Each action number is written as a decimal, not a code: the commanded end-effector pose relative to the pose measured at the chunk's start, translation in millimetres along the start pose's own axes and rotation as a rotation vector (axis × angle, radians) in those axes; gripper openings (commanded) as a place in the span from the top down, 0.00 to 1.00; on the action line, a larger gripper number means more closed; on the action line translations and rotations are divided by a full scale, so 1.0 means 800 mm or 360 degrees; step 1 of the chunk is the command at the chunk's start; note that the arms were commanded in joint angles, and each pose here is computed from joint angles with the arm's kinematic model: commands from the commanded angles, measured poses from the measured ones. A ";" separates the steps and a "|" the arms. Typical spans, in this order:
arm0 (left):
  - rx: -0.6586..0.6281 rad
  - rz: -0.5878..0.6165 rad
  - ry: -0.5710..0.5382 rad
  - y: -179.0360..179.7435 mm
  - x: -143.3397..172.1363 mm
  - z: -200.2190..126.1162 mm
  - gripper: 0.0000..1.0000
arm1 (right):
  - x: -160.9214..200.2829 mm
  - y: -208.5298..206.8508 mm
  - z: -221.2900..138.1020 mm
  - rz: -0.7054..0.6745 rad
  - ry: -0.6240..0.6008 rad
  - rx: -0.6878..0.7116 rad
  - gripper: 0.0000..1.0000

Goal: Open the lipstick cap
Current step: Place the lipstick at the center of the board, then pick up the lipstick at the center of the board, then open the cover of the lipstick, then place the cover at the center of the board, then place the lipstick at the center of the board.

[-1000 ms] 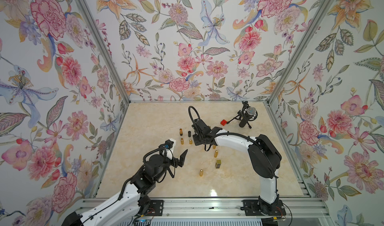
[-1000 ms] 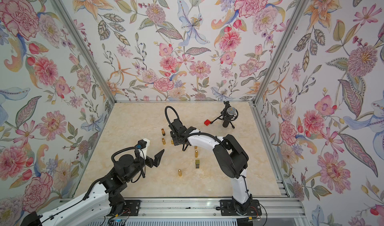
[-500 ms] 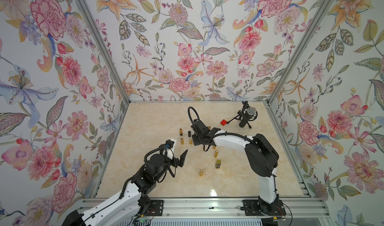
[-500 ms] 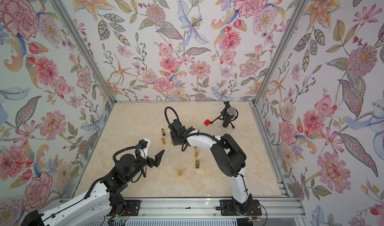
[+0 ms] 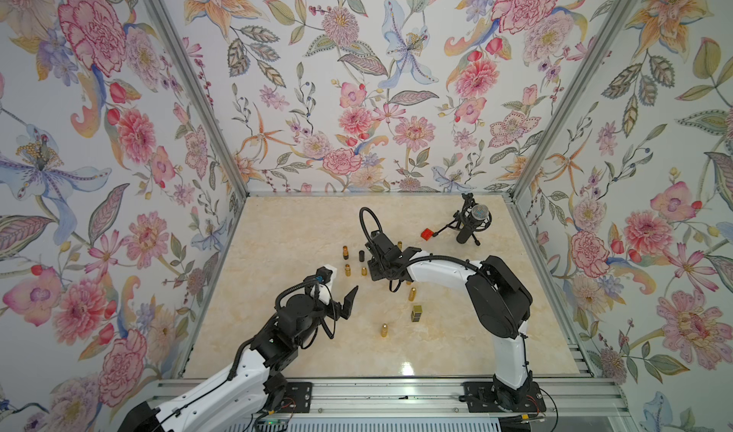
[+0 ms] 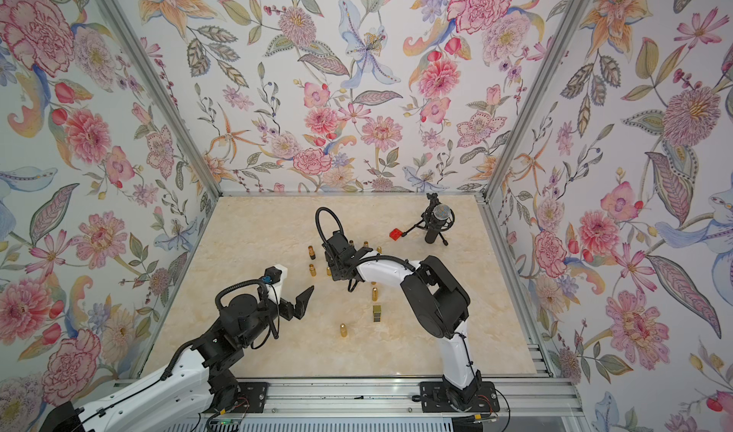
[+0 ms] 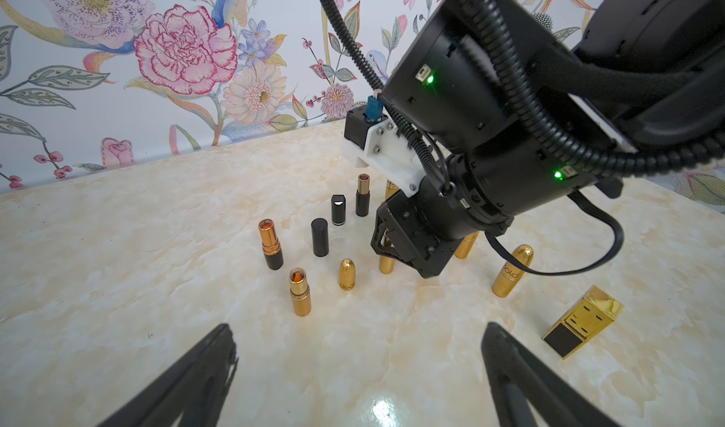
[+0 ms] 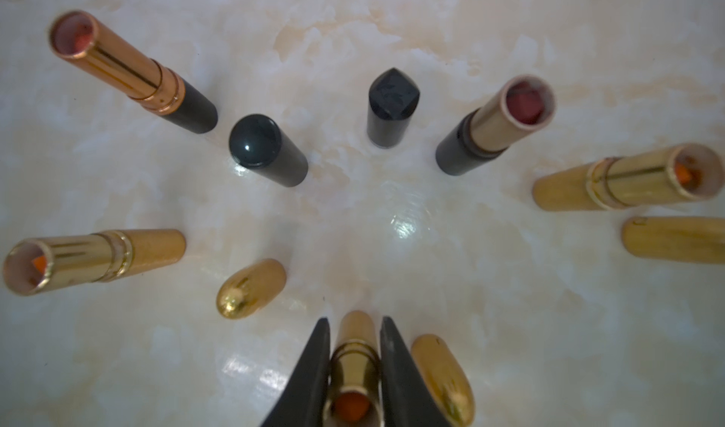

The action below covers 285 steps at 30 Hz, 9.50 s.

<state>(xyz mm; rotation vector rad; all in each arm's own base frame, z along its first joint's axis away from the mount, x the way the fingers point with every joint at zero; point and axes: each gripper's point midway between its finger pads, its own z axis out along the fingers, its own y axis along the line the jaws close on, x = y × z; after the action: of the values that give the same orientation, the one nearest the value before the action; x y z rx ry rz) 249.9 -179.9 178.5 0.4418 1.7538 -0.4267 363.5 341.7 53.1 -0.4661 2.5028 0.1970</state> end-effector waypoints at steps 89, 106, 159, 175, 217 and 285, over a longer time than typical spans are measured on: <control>0.0183 0.0119 0.0068 -0.041 -0.016 0.047 0.01 | 0.038 -0.100 -0.068 0.0266 0.0162 0.0130 0.79; 0.0234 0.0255 0.0039 -0.053 -0.040 0.066 0.03 | -0.013 -0.060 -0.193 0.0283 0.0022 -0.0242 0.78; 0.0817 0.0499 -0.0134 -0.142 -0.046 0.089 0.88 | -0.027 0.011 -0.288 0.0280 0.0039 -0.0792 0.78; 0.0688 0.0444 -0.0072 -0.119 -0.020 0.078 0.91 | -0.045 0.007 -0.319 0.0331 -0.0039 -0.0885 0.78; 0.0559 0.0153 -0.0226 -0.095 -0.040 0.062 0.91 | 0.044 -0.158 -0.034 0.0404 0.0265 0.0213 0.79; 0.0652 0.0151 -0.0160 -0.117 -0.064 0.092 0.91 | -0.057 0.036 -0.298 0.0258 -0.0253 -0.0983 0.55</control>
<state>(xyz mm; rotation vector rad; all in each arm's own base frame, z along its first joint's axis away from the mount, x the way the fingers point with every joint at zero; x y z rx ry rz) 275.6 -298.5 207.3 0.7596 1.5640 -0.7195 257.0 317.0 261.9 -0.4720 2.3318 1.0310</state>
